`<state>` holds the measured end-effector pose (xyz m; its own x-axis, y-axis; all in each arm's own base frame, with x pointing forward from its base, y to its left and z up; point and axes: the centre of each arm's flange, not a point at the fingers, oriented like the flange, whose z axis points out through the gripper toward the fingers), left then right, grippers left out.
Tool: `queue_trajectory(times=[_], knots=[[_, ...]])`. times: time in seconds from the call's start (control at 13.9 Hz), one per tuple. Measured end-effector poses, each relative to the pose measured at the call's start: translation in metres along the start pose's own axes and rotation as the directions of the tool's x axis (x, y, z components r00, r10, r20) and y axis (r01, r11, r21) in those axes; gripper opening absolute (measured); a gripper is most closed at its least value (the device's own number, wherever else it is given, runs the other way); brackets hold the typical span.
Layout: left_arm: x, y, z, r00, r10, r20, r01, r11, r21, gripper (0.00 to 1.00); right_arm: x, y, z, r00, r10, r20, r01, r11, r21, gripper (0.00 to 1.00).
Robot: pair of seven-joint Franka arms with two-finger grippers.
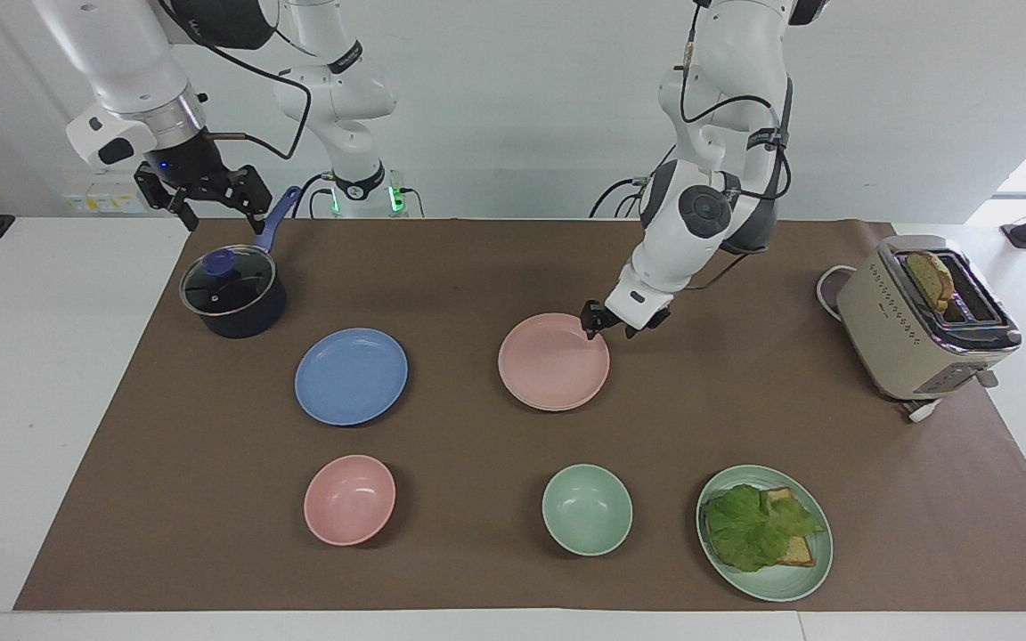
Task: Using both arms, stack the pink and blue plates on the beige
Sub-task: 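Lower the pink plate onto the beige plate and open the left gripper, then withdraw the left gripper while the right gripper reaches the blue plate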
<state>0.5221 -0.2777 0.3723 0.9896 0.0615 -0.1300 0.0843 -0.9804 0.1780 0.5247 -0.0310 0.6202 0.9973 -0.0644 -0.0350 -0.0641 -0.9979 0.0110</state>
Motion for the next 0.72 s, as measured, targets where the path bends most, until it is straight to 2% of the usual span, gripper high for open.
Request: queue_trajectory(times=[0.07, 0.36, 0.72], knots=[[0.003, -0.004, -0.001, 1.000, -0.008, -0.003, 0.008, 1.000, -0.001, 1.00, 0.000, 0.000, 0.000, 1.000, 0.000, 0.000, 0.000, 1.000, 0.000, 1.00], [0.038, -0.069, -0.021, 0.999, -0.014, -0.037, 0.014, 1.000, 0.011, 1.00, 0.006, 0.000, 0.009, 0.999, -0.001, -0.035, 0.001, 1.000, 0.001, 1.00], [0.075, -0.186, -0.060, 0.997, 0.061, -0.051, -0.056, 0.994, 0.098, 1.00, 0.022, -0.003, 0.068, 0.999, -0.001, -0.046, 0.001, 1.000, 0.010, 1.00]])
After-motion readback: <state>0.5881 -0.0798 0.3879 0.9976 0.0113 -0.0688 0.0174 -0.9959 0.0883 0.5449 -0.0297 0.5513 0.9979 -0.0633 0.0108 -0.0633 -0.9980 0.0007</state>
